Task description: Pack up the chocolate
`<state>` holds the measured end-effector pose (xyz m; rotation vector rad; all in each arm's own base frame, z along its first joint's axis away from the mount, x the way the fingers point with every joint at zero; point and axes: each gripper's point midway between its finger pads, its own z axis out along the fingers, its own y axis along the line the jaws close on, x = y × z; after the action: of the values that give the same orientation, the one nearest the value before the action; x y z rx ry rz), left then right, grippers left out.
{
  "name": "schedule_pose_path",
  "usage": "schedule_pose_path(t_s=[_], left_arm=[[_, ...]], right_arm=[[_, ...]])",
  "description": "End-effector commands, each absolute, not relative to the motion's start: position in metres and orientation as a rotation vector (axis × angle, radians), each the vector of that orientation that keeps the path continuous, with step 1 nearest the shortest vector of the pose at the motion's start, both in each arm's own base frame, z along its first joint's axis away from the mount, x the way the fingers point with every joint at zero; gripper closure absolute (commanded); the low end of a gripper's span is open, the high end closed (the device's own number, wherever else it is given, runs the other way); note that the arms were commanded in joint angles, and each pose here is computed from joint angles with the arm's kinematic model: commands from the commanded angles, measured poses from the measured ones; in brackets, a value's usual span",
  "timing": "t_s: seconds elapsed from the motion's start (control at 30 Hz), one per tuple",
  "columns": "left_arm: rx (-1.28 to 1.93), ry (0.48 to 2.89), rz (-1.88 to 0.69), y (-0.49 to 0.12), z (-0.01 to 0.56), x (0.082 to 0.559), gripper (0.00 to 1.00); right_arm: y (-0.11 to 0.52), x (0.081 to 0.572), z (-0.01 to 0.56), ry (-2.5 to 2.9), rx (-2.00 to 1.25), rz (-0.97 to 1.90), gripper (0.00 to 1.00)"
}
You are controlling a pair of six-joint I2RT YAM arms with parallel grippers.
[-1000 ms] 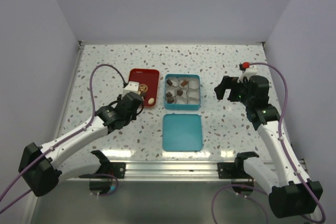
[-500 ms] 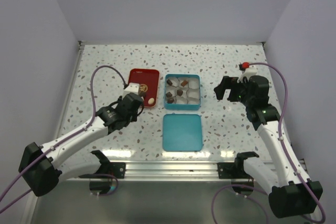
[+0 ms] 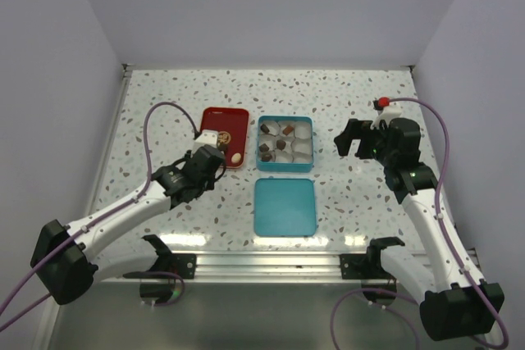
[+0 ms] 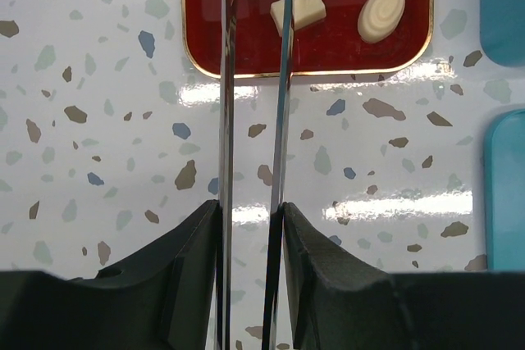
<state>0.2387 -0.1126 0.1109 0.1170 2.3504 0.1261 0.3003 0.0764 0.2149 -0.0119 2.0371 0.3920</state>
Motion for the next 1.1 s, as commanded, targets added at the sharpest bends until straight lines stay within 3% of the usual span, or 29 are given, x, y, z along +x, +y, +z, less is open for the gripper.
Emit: schedule_pose_path(t_s=[0.0, 0.67, 1.07], left_arm=[[0.060, 2.325, 0.145, -0.107, 0.119, 0.242, 0.59], [0.137, 2.345, 0.080, -0.130, 0.110, 0.254, 0.62], [0.113, 2.219, 0.002, -0.137, 0.166, 0.266, 0.71]], right_arm=[[0.078, 0.303, 0.219, 2.019, -0.024, 0.399, 0.01], [0.077, 0.301, 0.221, 2.015, -0.021, 0.397, 0.01], [0.077, 0.301, 0.221, 2.016, -0.022, 0.399, 0.01]])
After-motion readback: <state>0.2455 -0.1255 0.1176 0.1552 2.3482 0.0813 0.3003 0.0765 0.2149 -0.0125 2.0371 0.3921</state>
